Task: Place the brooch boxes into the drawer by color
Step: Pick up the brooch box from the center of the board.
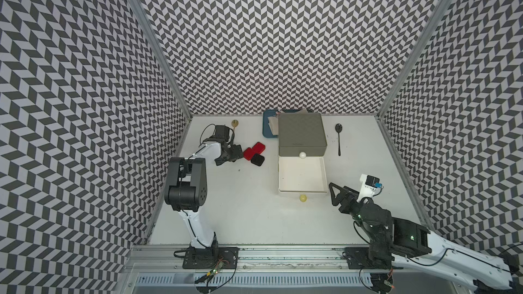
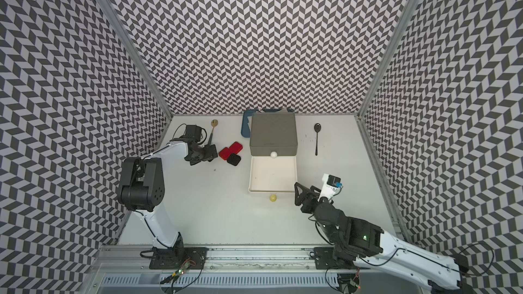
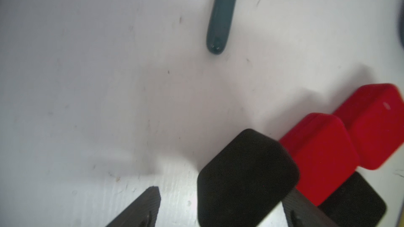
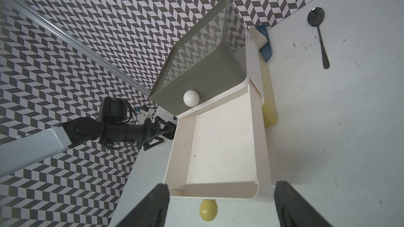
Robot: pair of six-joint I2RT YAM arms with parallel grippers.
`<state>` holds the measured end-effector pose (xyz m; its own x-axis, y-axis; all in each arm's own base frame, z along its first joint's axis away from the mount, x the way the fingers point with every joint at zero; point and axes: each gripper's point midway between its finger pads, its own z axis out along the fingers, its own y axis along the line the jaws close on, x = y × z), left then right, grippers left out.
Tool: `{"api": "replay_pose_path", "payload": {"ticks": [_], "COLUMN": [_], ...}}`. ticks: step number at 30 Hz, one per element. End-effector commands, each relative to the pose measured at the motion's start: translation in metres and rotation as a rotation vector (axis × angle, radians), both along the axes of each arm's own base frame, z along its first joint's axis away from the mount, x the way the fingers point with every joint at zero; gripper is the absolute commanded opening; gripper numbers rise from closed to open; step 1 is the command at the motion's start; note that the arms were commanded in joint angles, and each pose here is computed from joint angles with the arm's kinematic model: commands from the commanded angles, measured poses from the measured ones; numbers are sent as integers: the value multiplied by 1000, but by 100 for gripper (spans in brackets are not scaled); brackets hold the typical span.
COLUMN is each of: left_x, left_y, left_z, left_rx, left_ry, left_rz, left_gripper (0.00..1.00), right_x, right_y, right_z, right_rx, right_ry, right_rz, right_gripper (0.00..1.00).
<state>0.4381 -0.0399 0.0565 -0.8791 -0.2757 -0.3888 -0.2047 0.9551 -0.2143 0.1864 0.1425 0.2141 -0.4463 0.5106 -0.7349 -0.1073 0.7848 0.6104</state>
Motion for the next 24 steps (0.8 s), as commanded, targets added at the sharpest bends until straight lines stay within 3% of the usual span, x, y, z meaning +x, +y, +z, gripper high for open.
{"api": "replay_pose_path", "payload": {"ticks": [1, 4, 7, 8, 17, 24], "left_x": [15, 16, 14, 14, 5, 1], "left_y": [-6, -8, -9, -8, -5, -2], "left_z": [14, 15, 17, 17, 2, 2], "left_rx": [-40, -46, -50, -46, -18, 5], "left_ry": [-44, -44, -44, -44, 0, 11], "left_rz": [-23, -29, -35, -34, -48, -46], "left_gripper": [88, 81, 58, 55, 54, 15], "right_x": [1, 2, 2, 2, 3, 4], "right_y": [1, 1, 2, 2, 6, 11], "right_z": [5, 6, 5, 5, 6, 9], "right_rx": [17, 17, 18, 17, 7, 6], "right_ry": [-17, -15, -14, -14, -11, -16], "right_rz": [-8, -9, -10, -8, 0, 8], "right_gripper": [79, 79, 80, 80, 80, 80]}}
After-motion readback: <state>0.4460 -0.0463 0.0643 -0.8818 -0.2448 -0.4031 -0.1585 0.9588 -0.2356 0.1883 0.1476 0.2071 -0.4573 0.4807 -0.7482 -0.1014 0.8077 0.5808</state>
